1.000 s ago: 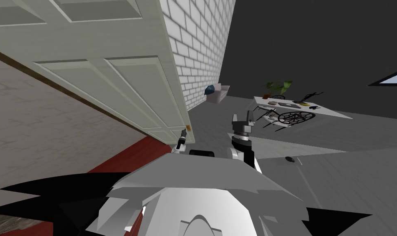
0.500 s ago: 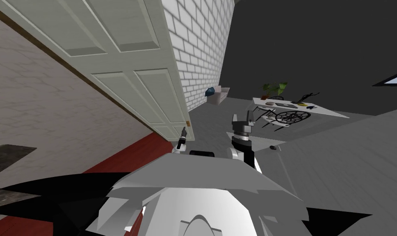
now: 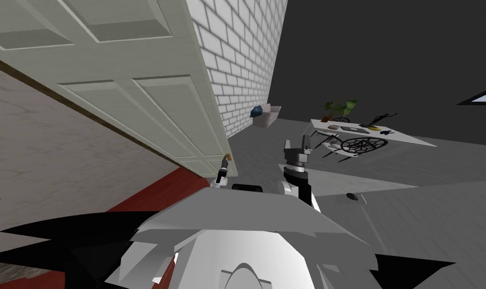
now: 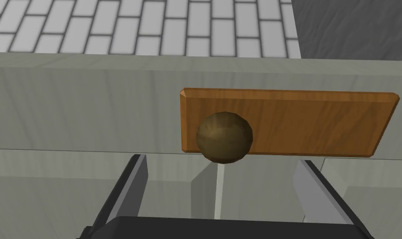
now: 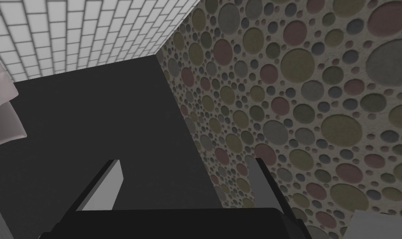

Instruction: Push the door open

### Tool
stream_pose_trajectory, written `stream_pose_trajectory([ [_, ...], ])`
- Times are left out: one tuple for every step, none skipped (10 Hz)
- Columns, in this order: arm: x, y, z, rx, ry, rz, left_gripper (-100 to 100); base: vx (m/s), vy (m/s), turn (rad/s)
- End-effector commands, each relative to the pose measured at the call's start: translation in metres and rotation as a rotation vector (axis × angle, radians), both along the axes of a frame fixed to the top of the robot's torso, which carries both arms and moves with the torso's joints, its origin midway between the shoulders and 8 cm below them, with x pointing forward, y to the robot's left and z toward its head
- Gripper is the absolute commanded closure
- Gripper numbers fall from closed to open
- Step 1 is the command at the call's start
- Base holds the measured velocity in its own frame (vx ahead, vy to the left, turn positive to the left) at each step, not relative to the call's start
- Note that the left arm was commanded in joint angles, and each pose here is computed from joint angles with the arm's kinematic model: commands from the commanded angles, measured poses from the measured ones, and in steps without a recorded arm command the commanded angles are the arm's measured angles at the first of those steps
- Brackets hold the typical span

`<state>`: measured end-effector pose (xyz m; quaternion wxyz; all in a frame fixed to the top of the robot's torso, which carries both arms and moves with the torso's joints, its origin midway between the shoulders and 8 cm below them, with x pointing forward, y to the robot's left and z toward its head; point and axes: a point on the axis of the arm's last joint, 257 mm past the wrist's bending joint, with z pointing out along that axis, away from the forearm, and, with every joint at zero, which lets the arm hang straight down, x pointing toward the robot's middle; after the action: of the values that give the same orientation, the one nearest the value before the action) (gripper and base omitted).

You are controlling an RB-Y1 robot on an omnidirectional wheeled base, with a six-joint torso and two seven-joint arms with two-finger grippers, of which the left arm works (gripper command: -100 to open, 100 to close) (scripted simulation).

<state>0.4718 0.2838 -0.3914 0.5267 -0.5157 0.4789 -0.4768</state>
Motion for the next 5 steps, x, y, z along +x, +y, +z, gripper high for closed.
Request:
stream_pose_trajectory([
  [-0.0015, 0.0012, 0.0000, 0.000, -0.003, 0.005, -100, 0.218, 0.038, -0.032],
  [-0.0021, 0.0014, -0.0001, 0.000, -0.004, 0.007, -100, 0.208, -0.009, -0.013],
  [-0.0026, 0.0009, -0.0008, 0.000, -0.001, 0.005, -100, 0.080, -0.010, 0.013],
  [-0.0026, 0.0009, -0.0008, 0.000, -0.001, 0.005, 100, -0.015, 0.002, -0.010],
  [-0.0026, 0.0009, -0.0008, 0.000, -0.001, 0.005, 100, -0.030, 0.005, -0.010],
])
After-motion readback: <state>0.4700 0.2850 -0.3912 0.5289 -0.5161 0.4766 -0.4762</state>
